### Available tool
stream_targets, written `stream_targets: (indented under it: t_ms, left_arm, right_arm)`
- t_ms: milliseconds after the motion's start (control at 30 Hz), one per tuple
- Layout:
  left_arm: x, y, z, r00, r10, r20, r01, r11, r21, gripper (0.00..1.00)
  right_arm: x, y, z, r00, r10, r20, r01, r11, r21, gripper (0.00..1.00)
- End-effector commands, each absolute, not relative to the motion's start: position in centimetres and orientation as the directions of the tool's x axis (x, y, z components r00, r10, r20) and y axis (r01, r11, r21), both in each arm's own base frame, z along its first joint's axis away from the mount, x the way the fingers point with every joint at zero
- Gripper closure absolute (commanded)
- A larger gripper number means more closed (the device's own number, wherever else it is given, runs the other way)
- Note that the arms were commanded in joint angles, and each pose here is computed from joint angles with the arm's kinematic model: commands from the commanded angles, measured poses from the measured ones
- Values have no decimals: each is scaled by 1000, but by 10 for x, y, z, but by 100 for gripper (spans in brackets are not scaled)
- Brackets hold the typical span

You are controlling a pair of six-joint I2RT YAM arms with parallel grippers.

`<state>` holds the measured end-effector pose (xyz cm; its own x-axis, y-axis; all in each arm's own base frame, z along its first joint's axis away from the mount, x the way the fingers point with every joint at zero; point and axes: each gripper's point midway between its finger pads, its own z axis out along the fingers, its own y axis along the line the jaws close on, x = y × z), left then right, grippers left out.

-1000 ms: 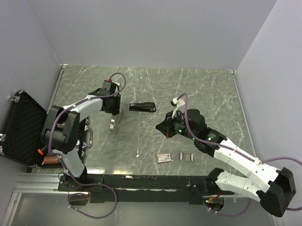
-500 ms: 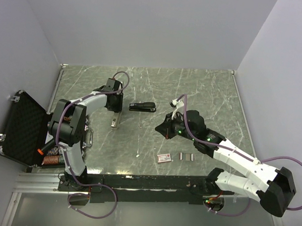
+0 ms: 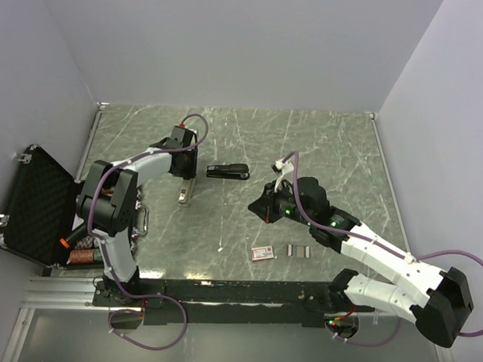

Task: Unload the staples from the stapler

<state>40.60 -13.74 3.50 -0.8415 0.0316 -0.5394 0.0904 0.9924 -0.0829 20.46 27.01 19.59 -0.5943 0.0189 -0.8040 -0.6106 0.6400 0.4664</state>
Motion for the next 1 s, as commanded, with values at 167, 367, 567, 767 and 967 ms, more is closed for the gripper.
stream_targets:
  t_ms: [167, 367, 567, 767, 967]
  left_arm:
    - [387, -144, 40, -856, 52, -514, 129, 985, -116, 73]
    - [390, -148, 61, -825, 50, -563, 152, 979, -136, 59]
    - [395, -149, 82, -794, 59, -605, 173, 976, -132, 39]
    - [399, -150, 109, -750, 52, -660, 188, 973, -137, 1]
    - [405, -166, 158, -635, 127, -762, 299, 950, -91, 1]
  right_arm:
    - [207, 270, 210, -569, 35, -822, -622, 635, 458, 66]
    - [207, 270, 211, -569, 27, -822, -623, 637, 453, 58]
    - [209, 272, 213, -572, 27, -820, -623, 637, 455, 53]
    - [210, 271, 213, -569, 29, -822, -619, 643, 451, 51]
    - [211, 265, 216, -555, 18, -832, -616, 663, 425, 49]
